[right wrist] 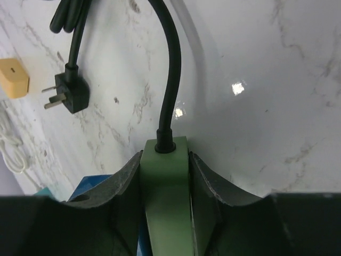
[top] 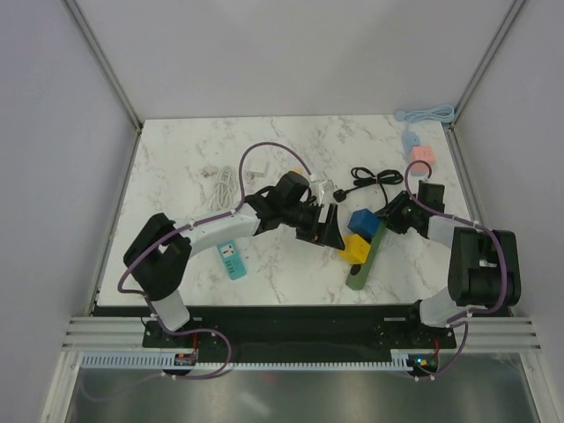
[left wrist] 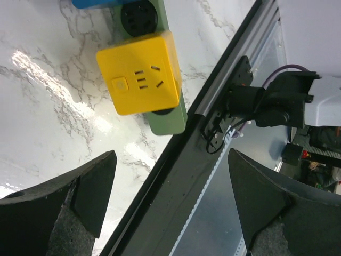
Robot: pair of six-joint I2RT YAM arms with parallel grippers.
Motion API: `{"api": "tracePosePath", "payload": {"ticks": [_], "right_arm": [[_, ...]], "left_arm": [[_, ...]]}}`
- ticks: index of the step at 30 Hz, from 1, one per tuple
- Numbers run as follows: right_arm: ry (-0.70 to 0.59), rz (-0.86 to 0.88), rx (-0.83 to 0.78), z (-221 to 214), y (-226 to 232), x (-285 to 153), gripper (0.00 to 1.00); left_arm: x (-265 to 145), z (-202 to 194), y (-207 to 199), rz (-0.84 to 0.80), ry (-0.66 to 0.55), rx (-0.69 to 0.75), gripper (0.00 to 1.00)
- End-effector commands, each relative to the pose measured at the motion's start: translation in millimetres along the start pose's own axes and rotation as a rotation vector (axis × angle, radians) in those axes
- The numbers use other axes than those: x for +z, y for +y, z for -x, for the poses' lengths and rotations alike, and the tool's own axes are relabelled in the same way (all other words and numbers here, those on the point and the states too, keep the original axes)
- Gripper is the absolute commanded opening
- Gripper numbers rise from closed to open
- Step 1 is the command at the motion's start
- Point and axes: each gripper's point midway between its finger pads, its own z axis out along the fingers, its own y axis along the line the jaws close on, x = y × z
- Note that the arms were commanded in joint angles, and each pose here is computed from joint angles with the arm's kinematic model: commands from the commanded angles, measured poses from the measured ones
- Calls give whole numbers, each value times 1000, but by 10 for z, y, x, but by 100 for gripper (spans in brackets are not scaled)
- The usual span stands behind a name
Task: Pull the plug off the socket
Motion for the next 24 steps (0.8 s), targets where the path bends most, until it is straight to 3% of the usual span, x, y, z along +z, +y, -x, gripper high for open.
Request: {"api": "tracePosePath", "payload": {"ticks": [1, 9, 17, 20, 24], "right_arm": [[-4, 143, -39, -80, 177, -31, 0], [28, 343, 37, -183, 246, 34, 0], [19, 329, 32, -204, 209, 22, 0], [13, 295, 18, -199, 160, 14, 0], [10, 284, 8, -188, 150, 10, 3]], "left_arm": [[123, 41, 57, 61, 3, 49, 92], [485, 42, 218, 282, 29, 99, 93], [621, 107, 329, 328, 17, 85, 93], [672, 120, 338, 341, 17, 86, 86], [748, 105, 354, 348, 42, 90, 68]]}}
